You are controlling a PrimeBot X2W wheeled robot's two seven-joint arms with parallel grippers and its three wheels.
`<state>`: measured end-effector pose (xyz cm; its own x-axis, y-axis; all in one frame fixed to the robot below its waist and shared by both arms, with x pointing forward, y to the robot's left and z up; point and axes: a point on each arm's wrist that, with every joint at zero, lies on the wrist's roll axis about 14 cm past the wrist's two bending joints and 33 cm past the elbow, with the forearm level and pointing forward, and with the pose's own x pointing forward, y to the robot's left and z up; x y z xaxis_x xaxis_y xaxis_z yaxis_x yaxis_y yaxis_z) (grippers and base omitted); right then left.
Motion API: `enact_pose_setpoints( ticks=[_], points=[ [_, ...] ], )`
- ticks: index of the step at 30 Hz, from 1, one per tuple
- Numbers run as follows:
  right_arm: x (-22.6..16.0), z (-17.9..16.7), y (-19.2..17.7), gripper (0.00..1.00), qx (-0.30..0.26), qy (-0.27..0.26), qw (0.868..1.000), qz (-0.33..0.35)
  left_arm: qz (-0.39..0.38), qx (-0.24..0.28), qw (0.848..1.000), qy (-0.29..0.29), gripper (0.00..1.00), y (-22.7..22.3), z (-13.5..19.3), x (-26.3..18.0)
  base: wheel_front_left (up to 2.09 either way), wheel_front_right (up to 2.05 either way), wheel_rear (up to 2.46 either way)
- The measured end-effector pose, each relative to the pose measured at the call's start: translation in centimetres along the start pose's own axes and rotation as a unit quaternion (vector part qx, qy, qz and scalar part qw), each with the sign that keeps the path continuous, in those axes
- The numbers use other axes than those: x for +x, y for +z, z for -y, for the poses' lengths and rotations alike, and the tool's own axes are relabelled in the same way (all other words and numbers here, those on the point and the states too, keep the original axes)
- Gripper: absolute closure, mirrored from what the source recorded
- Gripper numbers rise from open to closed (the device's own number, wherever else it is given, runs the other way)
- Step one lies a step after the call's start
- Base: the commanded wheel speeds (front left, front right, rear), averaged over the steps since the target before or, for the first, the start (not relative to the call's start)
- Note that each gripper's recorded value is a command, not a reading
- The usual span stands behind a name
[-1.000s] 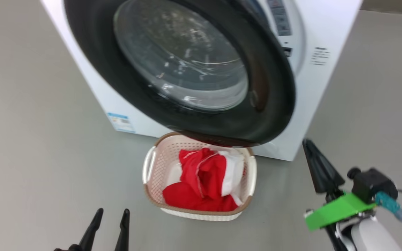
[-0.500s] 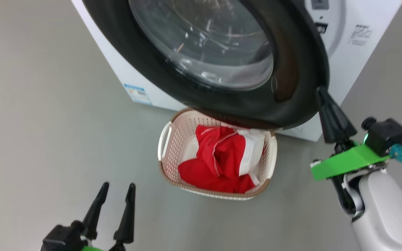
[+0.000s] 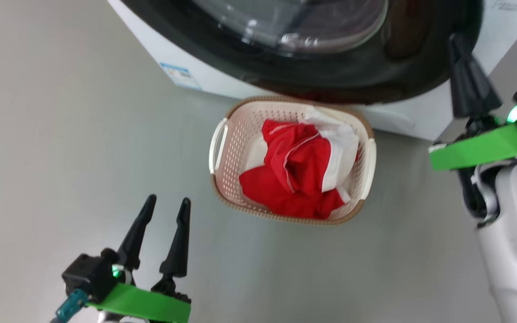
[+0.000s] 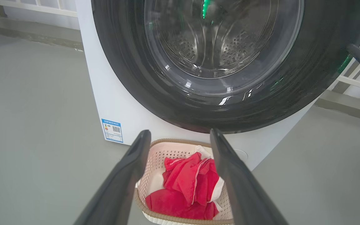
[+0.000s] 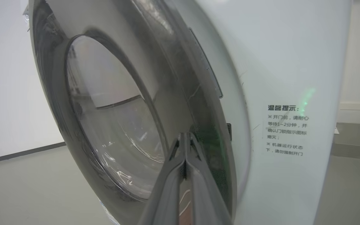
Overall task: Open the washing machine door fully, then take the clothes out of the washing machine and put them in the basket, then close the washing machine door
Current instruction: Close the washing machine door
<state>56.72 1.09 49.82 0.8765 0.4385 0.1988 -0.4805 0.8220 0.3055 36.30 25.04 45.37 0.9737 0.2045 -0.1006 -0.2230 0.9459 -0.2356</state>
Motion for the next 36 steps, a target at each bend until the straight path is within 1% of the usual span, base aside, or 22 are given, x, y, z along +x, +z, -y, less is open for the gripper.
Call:
enact_pose_setpoints(
  ticks=[4,10,14,18,20,24,25,26,27,28,30,31,36],
  points=[
    [1.4,0.8,-0.5,1.0,-0.001,-0.004,1.0,0.008,-0.005,-0.002,1.0,0.001,0.0,-0.4,0.0,0.9,0.0,0.0,0.0],
    [2.8,1.2,-1.3,1.0,0.013,-0.005,1.0,0.017,-0.014,0.002,1.0,0.006,0.0,-1.0,-0.3,1.7,0.0,0.0,0.0],
    [3.0,0.9,-1.8,1.0,0.019,-0.001,1.0,0.015,-0.014,0.003,1.0,0.008,0.0,-1.0,-0.4,1.9,0.0,0.0,0.0],
    [3.0,0.4,-1.5,1.0,0.016,0.004,1.0,0.014,-0.01,0.001,1.0,0.008,0.0,-0.7,-0.4,1.8,0.0,0.0,0.0],
    [2.9,0.2,-1.1,0.98,0.013,0.006,1.0,0.014,-0.006,0.0,1.0,0.005,0.0,-0.5,-0.3,1.7,0.0,0.0,0.0],
    [1.3,-0.4,-1.6,0.74,0.008,0.008,1.0,-0.007,0.004,0.0,1.0,0.003,0.0,0.2,-0.2,1.5,0.0,0.0,0.0],
    [0.6,-0.7,-2.0,0.63,0.006,0.011,1.0,-0.017,0.006,0.001,1.0,0.001,0.0,0.4,-0.1,1.4,0.0,0.0,0.0],
    [-0.1,-0.8,-2.3,0.56,0.007,0.011,1.0,-0.025,0.009,0.002,1.0,0.0,0.0,0.6,0.0,1.3,0.0,0.0,0.0],
    [-0.8,-1.0,-2.6,0.5,0.009,0.01,0.999,-0.032,0.011,0.003,1.0,-0.001,0.0,0.7,0.0,1.1,0.0,0.0,0.0],
    [-1.5,-1.2,-2.8,0.5,0.01,0.009,0.999,-0.039,0.011,0.003,1.0,0.0,0.0,0.8,0.0,0.8,0.0,0.0,0.0],
    [-2.8,-1.5,-2.9,0.04,0.014,0.006,0.999,-0.049,0.01,0.002,1.0,-0.001,0.0,0.7,0.0,0.1,0.0,0.0,0.0],
    [-3.5,-1.6,-2.9,0.0,0.017,0.003,0.998,-0.053,0.01,0.002,1.0,-0.002,0.0,0.7,0.1,-0.2,0.0,0.0,0.0],
    [-7.3,-1.5,-3.3,0.0,0.015,-0.013,0.997,-0.079,0.015,0.007,1.0,-0.01,0.0,1.1,0.1,-1.3,0.0,0.0,0.0]
  ],
)
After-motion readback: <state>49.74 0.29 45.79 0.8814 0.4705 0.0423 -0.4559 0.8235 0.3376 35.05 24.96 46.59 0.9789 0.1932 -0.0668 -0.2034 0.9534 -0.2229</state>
